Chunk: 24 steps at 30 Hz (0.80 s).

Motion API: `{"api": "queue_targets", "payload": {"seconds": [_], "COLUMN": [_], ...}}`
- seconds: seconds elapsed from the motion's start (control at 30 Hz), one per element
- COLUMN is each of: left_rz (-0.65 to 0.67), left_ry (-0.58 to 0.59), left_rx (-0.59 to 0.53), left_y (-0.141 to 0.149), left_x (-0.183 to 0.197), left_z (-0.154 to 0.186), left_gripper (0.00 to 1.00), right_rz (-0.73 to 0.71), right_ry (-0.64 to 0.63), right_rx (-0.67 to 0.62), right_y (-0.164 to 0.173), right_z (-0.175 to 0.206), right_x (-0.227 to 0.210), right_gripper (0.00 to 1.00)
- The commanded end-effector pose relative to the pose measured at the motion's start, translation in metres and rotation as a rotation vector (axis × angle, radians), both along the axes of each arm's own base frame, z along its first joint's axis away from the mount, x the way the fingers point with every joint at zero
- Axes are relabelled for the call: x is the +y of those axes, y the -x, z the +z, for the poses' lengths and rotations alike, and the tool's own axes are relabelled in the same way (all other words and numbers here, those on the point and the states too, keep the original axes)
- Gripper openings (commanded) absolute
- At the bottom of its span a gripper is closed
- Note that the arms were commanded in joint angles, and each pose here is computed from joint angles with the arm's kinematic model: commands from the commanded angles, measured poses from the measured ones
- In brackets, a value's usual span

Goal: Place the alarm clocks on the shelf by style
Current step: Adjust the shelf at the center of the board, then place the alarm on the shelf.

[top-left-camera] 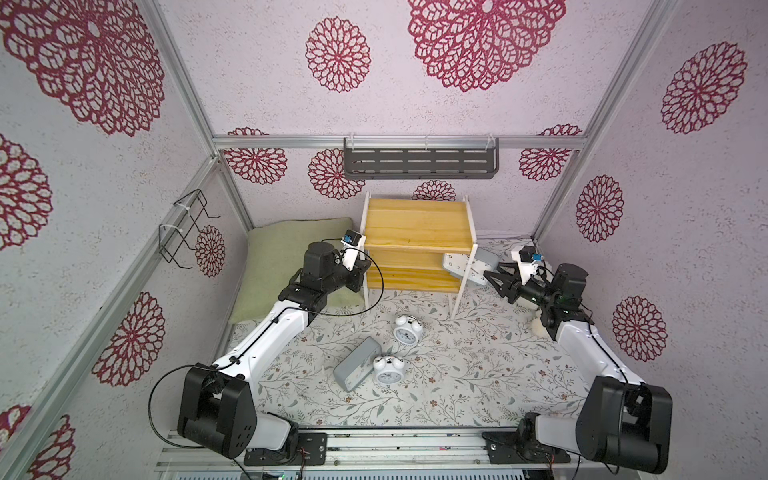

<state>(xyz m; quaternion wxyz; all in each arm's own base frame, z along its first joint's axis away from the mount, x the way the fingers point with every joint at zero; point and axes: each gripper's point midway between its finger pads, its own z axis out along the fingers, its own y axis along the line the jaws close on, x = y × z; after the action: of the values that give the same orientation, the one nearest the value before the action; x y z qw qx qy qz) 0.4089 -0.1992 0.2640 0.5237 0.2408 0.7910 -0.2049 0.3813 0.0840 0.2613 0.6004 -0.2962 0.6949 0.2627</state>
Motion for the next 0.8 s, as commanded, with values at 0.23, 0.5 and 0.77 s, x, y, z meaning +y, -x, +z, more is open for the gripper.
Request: {"api": "queue_targets", "payload": {"seconds": [0.23, 0.5, 0.77], "left_rz": [-0.018, -0.027, -0.046], "left_ry": [0.059, 0.061, 0.065], "left_rx": [0.099, 0.113, 0.132], "left_y": [0.012, 0.014, 0.019], "left_x": [-0.002, -0.003, -0.005], "left_z": [-0.001, -0.002, -0.001], "left_gripper": [0.12, 0.12, 0.12], "right_rz": [0.23, 0.384, 0.453], "right_ry": [0.016, -0.013, -0.017], "right_rx": [-0.204, -0.164, -0.121], "right_y": [-0.016, -0.03, -0.046], "right_z": [0.039, 0.033, 0.021], "right_x": [0.021, 0.045, 0.063], "right_gripper": [0.3, 0.3, 0.3]}}
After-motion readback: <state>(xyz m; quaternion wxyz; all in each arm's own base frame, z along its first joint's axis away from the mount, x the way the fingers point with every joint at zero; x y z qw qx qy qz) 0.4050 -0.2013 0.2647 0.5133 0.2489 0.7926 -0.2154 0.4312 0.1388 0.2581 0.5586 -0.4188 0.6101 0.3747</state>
